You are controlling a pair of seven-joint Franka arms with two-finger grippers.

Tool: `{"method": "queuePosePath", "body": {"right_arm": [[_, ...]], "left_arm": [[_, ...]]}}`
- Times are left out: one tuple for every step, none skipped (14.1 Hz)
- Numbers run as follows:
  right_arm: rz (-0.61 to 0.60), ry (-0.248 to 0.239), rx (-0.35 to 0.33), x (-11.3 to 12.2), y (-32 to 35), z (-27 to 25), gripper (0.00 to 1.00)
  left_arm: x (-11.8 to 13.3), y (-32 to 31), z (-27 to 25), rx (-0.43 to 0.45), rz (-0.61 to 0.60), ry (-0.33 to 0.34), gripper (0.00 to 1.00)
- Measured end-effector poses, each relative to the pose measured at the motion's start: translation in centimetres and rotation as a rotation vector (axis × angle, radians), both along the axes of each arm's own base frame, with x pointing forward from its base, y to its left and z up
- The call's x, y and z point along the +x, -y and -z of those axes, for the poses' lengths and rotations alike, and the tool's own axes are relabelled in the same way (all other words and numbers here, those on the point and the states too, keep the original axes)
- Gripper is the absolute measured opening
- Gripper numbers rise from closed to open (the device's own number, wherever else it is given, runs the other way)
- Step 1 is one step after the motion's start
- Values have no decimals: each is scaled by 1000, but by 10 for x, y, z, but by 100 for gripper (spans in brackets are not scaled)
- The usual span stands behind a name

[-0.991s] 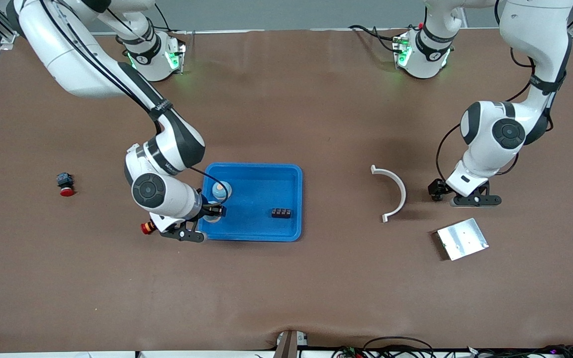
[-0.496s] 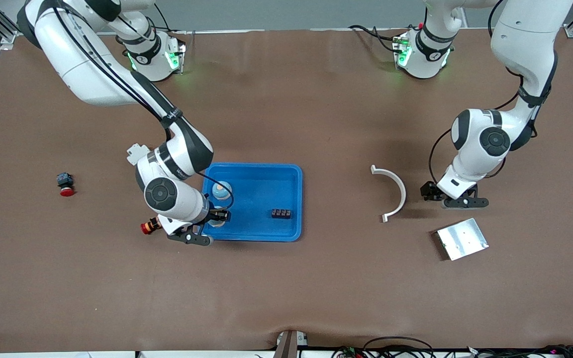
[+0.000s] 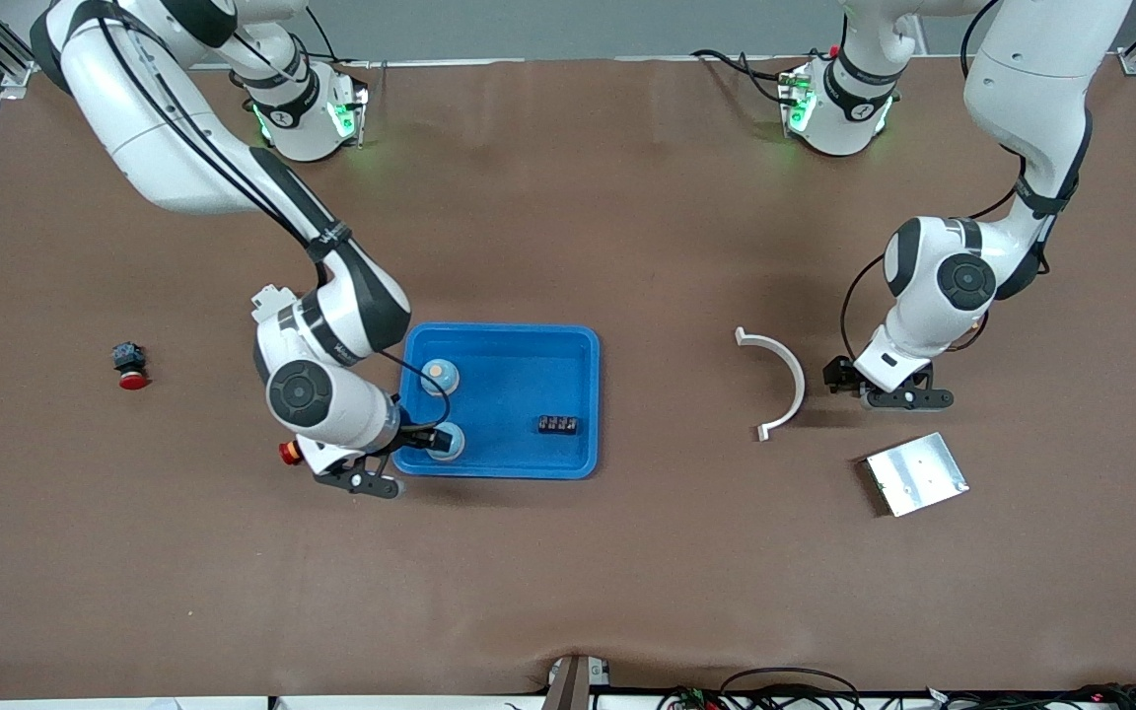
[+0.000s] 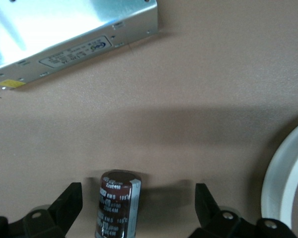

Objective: Place electrolytic capacitor and blue bell in tray
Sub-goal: 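Lower the bell into the tray with the right gripper while the left gripper descends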

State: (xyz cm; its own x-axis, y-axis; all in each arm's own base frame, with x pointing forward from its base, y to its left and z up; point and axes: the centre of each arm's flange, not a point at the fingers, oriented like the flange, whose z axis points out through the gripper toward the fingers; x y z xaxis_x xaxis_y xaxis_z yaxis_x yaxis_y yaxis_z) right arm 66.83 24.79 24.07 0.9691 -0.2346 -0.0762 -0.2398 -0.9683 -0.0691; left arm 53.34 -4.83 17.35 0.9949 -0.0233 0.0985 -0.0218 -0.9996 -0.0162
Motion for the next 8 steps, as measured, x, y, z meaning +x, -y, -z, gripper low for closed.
{"method": "queuePosePath", "body": {"right_arm": [[10, 0, -5, 6, 15, -8, 100], [15, -6, -16, 11, 31, -19, 100], [14, -12, -28, 15, 47, -34, 100], [9, -14, -42, 18, 67, -52, 100], [-7, -17, -55, 21, 92, -72, 100], [-29, -16, -65, 22, 117, -91, 100], [-45, -10, -73, 23, 140, -110, 100], [-47, -6, -84, 22, 160, -130, 100]], "left_arm": [[0, -2, 0, 0, -4, -1, 92], [-1, -5, 1, 0, -9, -2, 92], [-1, -7, 1, 0, -14, -3, 89], [-1, -10, 1, 0, -19, -4, 77], [-1, -13, 1, 0, -24, -2, 67], [-1, -14, -1, -1, -27, 2, 56], [0, -14, -2, -2, -27, 5, 44], [0, -15, -3, -2, -29, 5, 35]]}}
